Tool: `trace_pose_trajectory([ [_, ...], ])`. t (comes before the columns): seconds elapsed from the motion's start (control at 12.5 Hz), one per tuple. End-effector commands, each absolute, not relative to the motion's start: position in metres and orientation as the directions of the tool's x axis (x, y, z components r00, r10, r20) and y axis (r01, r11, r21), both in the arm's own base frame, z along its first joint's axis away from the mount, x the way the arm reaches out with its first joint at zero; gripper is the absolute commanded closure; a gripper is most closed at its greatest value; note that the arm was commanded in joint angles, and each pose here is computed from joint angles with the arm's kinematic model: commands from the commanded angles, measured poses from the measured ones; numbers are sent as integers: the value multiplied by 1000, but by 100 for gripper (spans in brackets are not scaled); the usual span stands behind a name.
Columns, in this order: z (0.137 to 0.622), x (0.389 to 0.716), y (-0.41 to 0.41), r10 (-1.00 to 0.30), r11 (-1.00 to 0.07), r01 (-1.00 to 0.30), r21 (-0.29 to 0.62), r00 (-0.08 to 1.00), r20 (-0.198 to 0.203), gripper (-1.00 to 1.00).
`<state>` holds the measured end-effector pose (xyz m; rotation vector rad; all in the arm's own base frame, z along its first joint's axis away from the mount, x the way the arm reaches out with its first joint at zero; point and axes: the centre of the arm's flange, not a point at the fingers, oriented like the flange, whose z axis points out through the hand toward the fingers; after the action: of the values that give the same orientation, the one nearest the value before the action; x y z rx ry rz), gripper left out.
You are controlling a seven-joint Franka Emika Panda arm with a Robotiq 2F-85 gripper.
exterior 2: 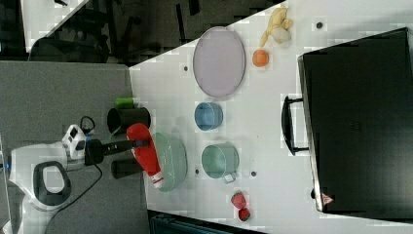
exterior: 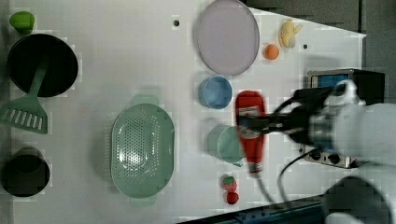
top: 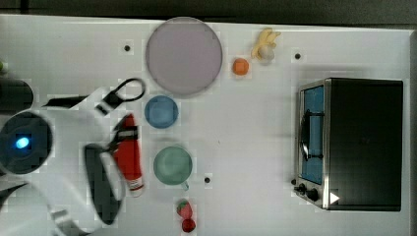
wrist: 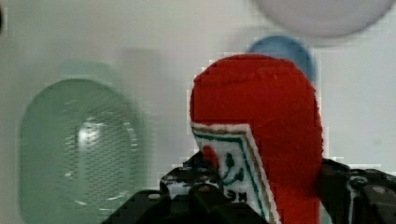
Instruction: Pick Ketchup from the table and place it in strainer.
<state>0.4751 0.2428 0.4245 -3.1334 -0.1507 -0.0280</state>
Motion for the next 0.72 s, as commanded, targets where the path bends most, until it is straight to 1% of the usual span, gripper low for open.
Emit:
trace_pose_trajectory([
  [0.08, 405, 448, 312, -55, -997, -53, -61, 998, 20, -16],
  [0.16, 394, 443, 331, -83, -993, -81, -89, 996, 17, -16],
  [0.24, 381, 437, 347, -120, -986, -118, -116, 993, 5, -16],
  [0.4, 354, 426, 375, -178, -971, -181, -154, 983, -35, -16],
  [0.48, 340, 424, 383, -180, -969, -185, -164, 983, -42, -16],
  [0.64, 313, 427, 391, -157, -970, -159, -186, 987, -27, -16],
  [0.72, 300, 429, 392, -160, -968, -164, -192, 986, -36, -16],
])
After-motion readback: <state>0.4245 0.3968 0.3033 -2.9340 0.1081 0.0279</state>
